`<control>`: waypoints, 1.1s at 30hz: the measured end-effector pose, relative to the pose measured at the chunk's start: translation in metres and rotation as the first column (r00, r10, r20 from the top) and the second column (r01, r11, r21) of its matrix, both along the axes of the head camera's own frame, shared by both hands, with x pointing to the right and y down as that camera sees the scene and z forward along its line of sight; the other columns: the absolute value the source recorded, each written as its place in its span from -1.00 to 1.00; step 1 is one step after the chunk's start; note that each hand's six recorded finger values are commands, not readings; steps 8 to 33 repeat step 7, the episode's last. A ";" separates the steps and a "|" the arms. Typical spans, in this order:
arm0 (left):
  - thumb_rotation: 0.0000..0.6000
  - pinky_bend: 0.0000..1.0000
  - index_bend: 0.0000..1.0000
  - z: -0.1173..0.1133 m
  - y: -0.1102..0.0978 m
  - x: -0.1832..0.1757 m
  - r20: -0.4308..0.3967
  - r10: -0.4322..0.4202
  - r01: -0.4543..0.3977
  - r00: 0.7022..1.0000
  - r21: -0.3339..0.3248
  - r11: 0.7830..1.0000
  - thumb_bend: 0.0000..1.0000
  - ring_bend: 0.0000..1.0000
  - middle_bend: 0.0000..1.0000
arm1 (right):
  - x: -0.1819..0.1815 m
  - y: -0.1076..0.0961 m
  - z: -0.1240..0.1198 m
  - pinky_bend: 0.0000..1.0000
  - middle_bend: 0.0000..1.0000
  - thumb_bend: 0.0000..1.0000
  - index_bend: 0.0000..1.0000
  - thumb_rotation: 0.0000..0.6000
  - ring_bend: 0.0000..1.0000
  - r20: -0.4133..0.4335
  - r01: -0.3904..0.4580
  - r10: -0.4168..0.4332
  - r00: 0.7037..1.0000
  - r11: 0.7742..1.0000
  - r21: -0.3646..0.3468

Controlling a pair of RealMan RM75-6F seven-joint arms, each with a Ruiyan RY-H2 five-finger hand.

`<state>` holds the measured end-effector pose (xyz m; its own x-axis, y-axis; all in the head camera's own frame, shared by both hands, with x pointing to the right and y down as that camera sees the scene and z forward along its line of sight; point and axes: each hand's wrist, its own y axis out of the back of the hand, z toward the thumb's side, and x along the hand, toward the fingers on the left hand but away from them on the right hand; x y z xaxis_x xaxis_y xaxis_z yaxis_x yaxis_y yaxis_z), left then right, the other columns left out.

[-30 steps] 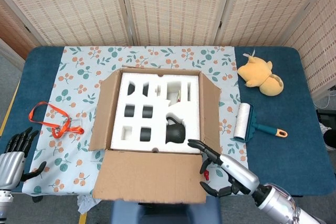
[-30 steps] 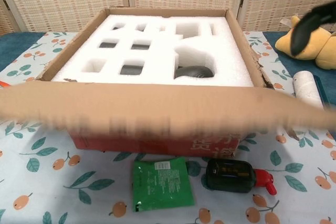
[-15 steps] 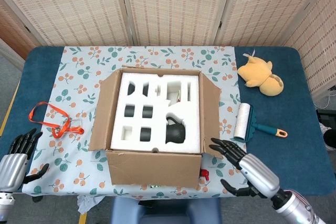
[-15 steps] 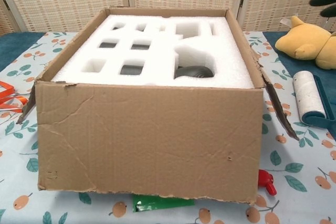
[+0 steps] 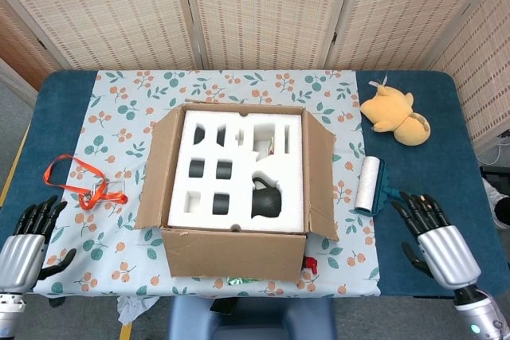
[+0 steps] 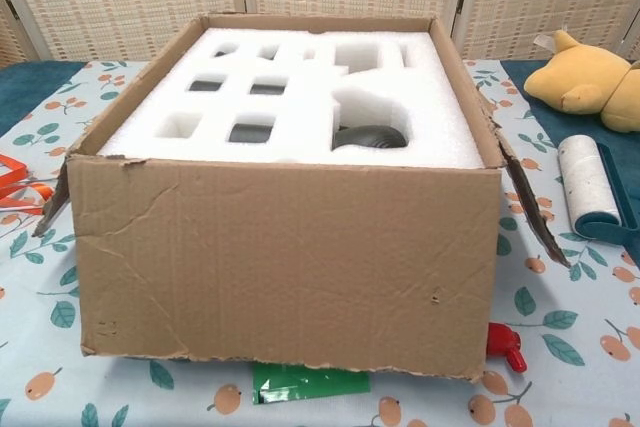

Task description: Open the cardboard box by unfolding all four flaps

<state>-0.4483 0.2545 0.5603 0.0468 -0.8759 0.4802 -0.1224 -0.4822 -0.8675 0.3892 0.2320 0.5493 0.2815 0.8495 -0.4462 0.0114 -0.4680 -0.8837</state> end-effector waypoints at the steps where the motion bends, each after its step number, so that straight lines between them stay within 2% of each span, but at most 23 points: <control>1: 1.00 -1.00 -1.00 0.001 0.001 0.001 0.003 0.003 -0.003 1.000 -0.004 1.000 -0.30 -1.00 -1.00 | 0.005 0.001 0.001 -1.00 -1.00 0.02 -1.00 1.00 -1.00 0.005 -0.021 0.021 1.000 1.000 0.001; 4: 1.00 -1.00 -1.00 0.008 0.004 0.005 0.012 0.012 -0.012 1.000 -0.028 1.000 -0.31 -1.00 -1.00 | 0.019 0.003 0.003 -1.00 -1.00 0.02 -1.00 1.00 -1.00 0.027 -0.088 0.087 0.996 0.996 0.007; 7: 1.00 -1.00 -1.00 0.013 0.007 0.009 0.021 0.024 -0.023 0.999 -0.044 0.999 -0.31 -1.00 -1.00 | 0.028 0.005 0.006 -1.00 -1.00 0.02 -1.00 1.00 -1.00 0.004 -0.115 0.115 0.993 0.993 0.017; 33: 1.00 -1.00 -1.00 0.013 0.007 0.009 0.021 0.024 -0.023 0.999 -0.044 0.999 -0.31 -1.00 -1.00 | 0.028 0.005 0.006 -1.00 -1.00 0.02 -1.00 1.00 -1.00 0.004 -0.115 0.115 0.993 0.993 0.017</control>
